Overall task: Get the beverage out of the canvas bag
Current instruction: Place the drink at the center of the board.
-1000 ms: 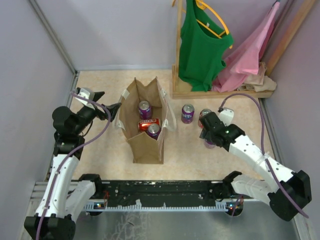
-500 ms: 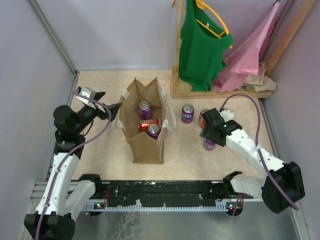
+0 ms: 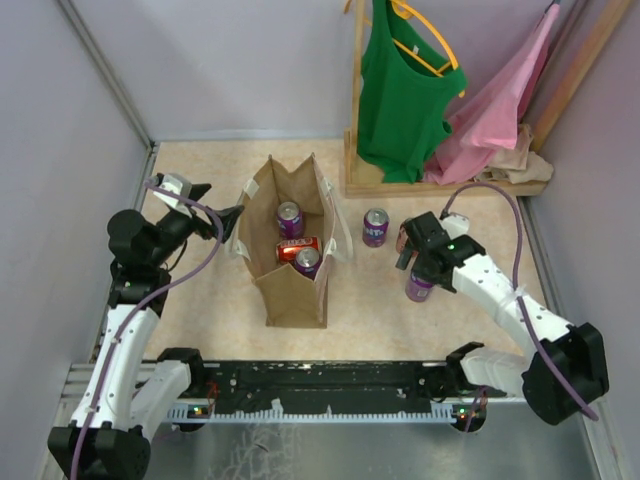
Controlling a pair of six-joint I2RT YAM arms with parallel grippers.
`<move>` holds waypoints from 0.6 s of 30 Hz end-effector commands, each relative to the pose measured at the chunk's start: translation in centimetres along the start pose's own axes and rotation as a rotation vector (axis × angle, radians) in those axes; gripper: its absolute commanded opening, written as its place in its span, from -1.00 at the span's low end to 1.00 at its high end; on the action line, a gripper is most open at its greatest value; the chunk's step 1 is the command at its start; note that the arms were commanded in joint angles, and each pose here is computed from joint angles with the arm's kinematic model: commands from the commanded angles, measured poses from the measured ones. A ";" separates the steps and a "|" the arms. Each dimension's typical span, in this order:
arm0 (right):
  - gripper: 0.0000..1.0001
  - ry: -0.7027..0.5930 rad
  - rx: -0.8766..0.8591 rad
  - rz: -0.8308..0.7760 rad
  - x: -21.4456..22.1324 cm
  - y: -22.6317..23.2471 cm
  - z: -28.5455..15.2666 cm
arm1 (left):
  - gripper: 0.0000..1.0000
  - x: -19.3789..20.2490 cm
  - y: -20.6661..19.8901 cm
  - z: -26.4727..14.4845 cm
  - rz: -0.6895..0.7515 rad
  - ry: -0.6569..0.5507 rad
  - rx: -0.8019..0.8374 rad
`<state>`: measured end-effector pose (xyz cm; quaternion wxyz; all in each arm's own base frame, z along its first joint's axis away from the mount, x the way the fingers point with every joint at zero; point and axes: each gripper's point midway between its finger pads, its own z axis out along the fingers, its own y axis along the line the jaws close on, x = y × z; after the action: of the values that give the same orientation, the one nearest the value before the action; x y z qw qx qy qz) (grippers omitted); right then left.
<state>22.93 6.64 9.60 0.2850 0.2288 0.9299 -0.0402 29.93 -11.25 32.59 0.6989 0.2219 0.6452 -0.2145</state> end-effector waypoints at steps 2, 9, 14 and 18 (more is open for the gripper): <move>0.98 -0.170 -0.068 0.032 -6.4 1.4 -5.2 | 1.00 0.0 -0.4 0.1 0.010 -0.005 0.022; 0.98 -0.351 -0.193 -0.046 -12.0 5.8 -14.0 | 1.00 0.4 -0.3 0.1 0.012 0.005 0.016; 0.88 -0.430 -0.315 -0.235 -13.2 13.5 -19.2 | 1.00 0.7 -0.1 -0.3 0.020 0.013 -0.008; 0.65 -0.382 -0.486 -0.384 -11.6 20.4 -21.3 | 1.00 1.4 1.1 -1.0 -0.006 0.033 -0.097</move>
<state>29.07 19.96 34.37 0.4940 0.0538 0.8646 0.0747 29.92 -10.99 31.71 0.6947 0.2185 0.6537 -0.2059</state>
